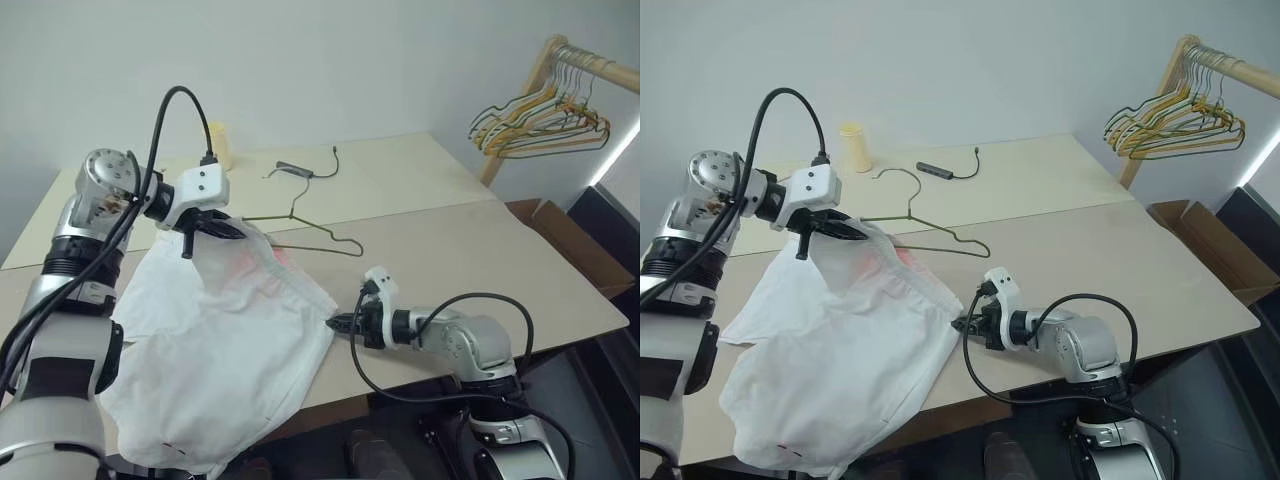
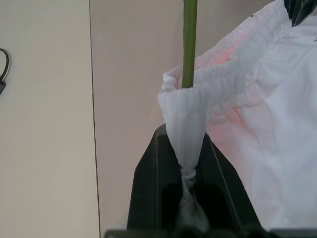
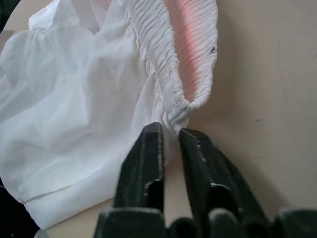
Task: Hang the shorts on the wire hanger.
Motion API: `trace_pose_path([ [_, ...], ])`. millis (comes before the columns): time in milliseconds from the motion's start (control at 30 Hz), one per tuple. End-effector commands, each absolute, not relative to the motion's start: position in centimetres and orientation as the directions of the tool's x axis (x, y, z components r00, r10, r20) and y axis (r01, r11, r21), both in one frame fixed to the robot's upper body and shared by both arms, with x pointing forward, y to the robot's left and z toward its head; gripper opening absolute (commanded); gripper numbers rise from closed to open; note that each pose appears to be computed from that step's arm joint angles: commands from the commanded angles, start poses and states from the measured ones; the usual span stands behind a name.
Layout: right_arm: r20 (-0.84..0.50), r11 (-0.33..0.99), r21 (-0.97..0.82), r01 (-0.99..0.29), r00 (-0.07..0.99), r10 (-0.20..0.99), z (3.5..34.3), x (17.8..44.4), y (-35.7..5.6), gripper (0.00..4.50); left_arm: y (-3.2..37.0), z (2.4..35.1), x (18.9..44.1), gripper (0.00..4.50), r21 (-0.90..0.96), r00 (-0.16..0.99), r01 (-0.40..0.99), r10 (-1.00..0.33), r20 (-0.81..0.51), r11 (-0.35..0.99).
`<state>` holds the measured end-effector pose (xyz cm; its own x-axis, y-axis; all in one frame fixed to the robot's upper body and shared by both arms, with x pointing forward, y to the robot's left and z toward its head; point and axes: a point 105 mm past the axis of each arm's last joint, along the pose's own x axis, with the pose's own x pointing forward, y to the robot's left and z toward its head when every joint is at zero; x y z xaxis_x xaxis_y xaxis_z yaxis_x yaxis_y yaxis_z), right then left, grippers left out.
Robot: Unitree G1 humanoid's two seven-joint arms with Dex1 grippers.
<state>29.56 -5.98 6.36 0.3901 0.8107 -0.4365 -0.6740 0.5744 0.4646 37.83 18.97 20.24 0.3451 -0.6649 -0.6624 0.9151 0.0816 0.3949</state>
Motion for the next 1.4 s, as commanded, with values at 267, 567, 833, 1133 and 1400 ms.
trace_pose_path([
  [267,-0.400,0.637,0.283,-0.718,0.515,0.758,8.3,32.3,-8.0,0.04,19.6,23.5,36.8,0.00,0.435,0.348,0.897,-0.729,-0.590,0.075],
  [567,-0.403,0.717,0.053,-0.695,0.642,0.652,10.6,35.6,-13.9,0.04,20.4,24.8,34.7,0.00,0.412,0.285,0.909,-0.804,-0.521,0.056],
  [833,-0.390,0.732,-0.018,-0.681,0.679,0.622,12.2,36.6,-16.1,0.04,21.9,23.4,35.4,0.00,0.425,0.342,0.902,-0.719,-0.605,0.072],
  [1133,-0.391,0.730,-0.057,-0.681,0.688,0.612,12.6,36.2,-16.4,0.04,22.3,22.3,36.6,0.00,0.446,0.391,0.890,-0.666,-0.636,0.097],
  [1400,-0.342,0.728,-0.100,-0.678,0.711,0.615,15.0,36.5,-16.0,0.04,22.4,21.2,37.1,0.00,0.448,0.395,0.890,-0.623,-0.675,0.079],
])
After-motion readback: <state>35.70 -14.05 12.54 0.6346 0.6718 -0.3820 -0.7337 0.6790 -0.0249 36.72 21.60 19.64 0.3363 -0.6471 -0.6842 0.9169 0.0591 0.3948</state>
